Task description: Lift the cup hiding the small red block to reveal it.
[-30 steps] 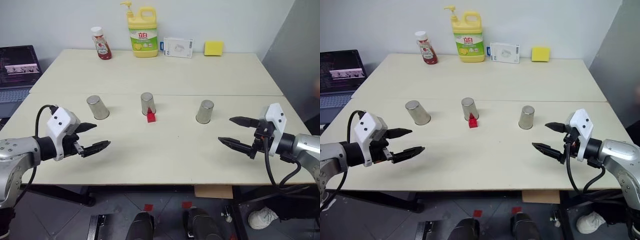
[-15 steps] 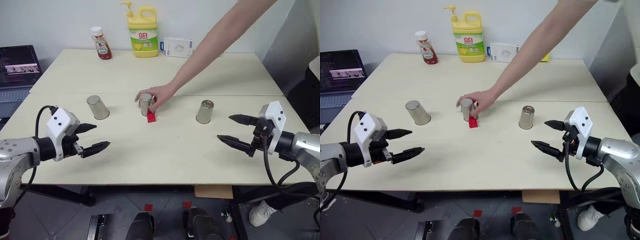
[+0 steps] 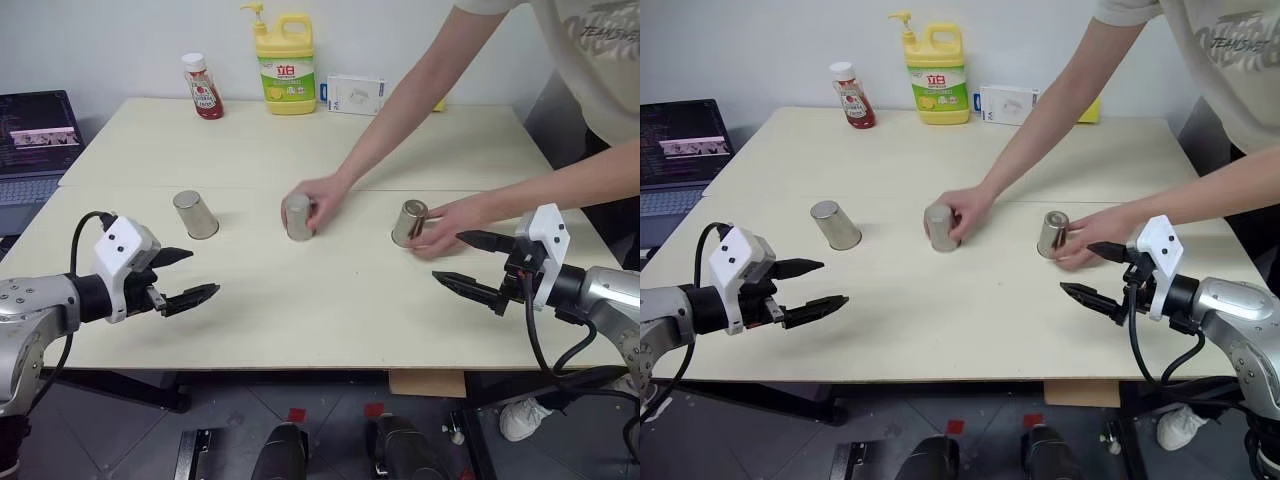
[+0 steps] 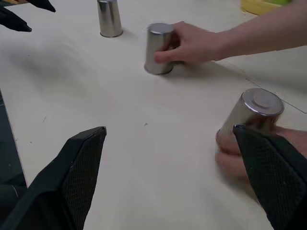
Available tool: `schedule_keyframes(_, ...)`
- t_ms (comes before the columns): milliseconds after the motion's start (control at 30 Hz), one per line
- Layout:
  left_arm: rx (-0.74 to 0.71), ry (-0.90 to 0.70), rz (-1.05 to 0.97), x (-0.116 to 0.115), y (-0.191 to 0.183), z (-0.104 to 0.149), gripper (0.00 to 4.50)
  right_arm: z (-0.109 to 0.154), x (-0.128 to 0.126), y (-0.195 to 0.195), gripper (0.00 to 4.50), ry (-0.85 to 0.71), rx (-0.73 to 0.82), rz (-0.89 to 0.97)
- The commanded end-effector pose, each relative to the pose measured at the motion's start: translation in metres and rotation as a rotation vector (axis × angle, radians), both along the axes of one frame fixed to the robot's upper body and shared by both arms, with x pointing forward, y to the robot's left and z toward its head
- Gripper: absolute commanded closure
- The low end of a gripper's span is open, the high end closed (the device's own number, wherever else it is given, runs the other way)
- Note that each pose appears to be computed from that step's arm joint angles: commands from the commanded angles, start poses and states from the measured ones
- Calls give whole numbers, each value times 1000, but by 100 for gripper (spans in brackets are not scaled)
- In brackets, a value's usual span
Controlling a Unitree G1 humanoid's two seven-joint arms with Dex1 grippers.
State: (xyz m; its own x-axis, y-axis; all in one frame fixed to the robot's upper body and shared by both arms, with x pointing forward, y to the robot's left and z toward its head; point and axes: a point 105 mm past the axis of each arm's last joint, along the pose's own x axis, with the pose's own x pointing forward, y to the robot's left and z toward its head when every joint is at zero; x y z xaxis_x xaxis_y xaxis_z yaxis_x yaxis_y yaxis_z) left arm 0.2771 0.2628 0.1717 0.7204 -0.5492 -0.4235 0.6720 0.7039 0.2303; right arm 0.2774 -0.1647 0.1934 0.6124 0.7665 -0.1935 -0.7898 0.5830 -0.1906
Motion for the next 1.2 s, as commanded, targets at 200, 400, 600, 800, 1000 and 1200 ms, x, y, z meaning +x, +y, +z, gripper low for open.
schedule_keyframes(200,23,-36,-11,1,0,10,4,12,-3,7,0,-48,-2,18)
schedule_keyframes(400,16,-39,-20,3,-4,10,4,13,-1,9,0,-51,6,18)
schedule_keyframes(600,-17,-60,-43,7,-13,17,4,12,7,10,0,-64,16,-17)
schedule_keyframes(800,-82,-29,-108,10,-28,24,4,9,28,14,0,-84,13,-93)
schedule_keyframes(1000,-54,-37,-215,10,-49,25,4,2,64,25,0,-48,14,-206)
schedule_keyframes(1200,-37,-43,-252,13,-58,22,4,-1,100,47,0,44,84,-259)
